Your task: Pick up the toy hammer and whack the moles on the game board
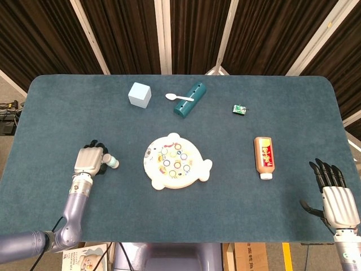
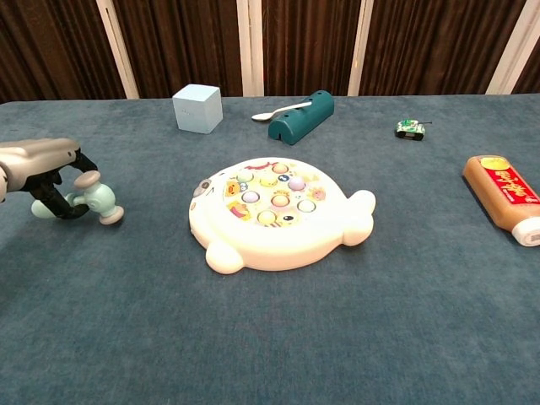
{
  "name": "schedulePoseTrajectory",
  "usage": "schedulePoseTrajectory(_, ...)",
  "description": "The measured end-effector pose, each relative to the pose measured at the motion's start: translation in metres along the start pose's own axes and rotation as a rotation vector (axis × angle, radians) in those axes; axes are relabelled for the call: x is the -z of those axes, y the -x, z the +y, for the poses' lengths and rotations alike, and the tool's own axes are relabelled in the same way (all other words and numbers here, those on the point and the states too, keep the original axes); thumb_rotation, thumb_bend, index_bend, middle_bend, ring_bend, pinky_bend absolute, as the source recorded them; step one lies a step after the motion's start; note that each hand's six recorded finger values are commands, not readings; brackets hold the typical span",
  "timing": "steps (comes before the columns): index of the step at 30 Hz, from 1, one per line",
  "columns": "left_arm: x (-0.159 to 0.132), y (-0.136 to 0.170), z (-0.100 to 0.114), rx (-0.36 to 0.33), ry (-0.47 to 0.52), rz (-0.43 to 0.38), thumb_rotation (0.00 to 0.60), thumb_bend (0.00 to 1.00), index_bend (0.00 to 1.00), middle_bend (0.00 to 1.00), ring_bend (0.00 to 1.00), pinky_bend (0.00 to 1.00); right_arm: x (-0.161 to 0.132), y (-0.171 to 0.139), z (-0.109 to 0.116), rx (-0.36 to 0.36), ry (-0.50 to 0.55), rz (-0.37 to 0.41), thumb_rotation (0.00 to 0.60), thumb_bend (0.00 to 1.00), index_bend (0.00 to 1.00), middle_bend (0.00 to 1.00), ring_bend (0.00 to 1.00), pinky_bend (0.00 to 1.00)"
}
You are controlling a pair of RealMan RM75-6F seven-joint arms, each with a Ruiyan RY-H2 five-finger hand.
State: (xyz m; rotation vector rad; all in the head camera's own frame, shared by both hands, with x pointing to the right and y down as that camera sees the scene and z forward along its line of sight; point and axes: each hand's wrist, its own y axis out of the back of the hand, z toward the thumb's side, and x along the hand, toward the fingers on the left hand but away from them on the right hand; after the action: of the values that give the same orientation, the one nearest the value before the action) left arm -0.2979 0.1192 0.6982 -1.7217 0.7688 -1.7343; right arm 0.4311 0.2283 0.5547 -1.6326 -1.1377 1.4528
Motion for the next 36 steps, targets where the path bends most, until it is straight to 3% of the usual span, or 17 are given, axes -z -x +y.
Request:
schedulePoseTrajectory(8, -0.001, 0.0, 0.004, -0.022, 0.007, -0.013, 0.6, 0.71, 0.61, 0.41, 0.3, 0.42, 0.0, 0.0, 0.0, -0.001, 0.001, -0.001, 0.6, 0.19, 0.0, 0.0, 0.0, 0.0)
schedulePoseTrajectory(23, -0.01, 0.001, 0.014, -0.04, 0.004, -0.062, 0.6, 0.73, 0.62, 0.45, 0.35, 0.44, 0.001, 0.001, 0.0, 0.0, 0.002, -0.005, 0.6, 0.19, 0.0, 0.0, 0.0, 0.0)
schedulePoseTrajectory(29, -0.017, 0.002, 0.026, -0.047, -0.011, -0.099, 0.6, 0.73, 0.62, 0.46, 0.35, 0.44, 0.002, 0.001, 0.0, -0.003, 0.008, -0.011, 0.6, 0.19, 0.0, 0.0, 0.0, 0.0)
schedulePoseTrajectory(36, -0.032, 0.001, 0.058, -0.089, -0.036, -0.145, 0.6, 0.73, 0.62, 0.46, 0.35, 0.44, 0.001, 0.001, -0.001, -0.005, 0.013, -0.015, 0.6, 0.19, 0.0, 0.0, 0.0, 0.0)
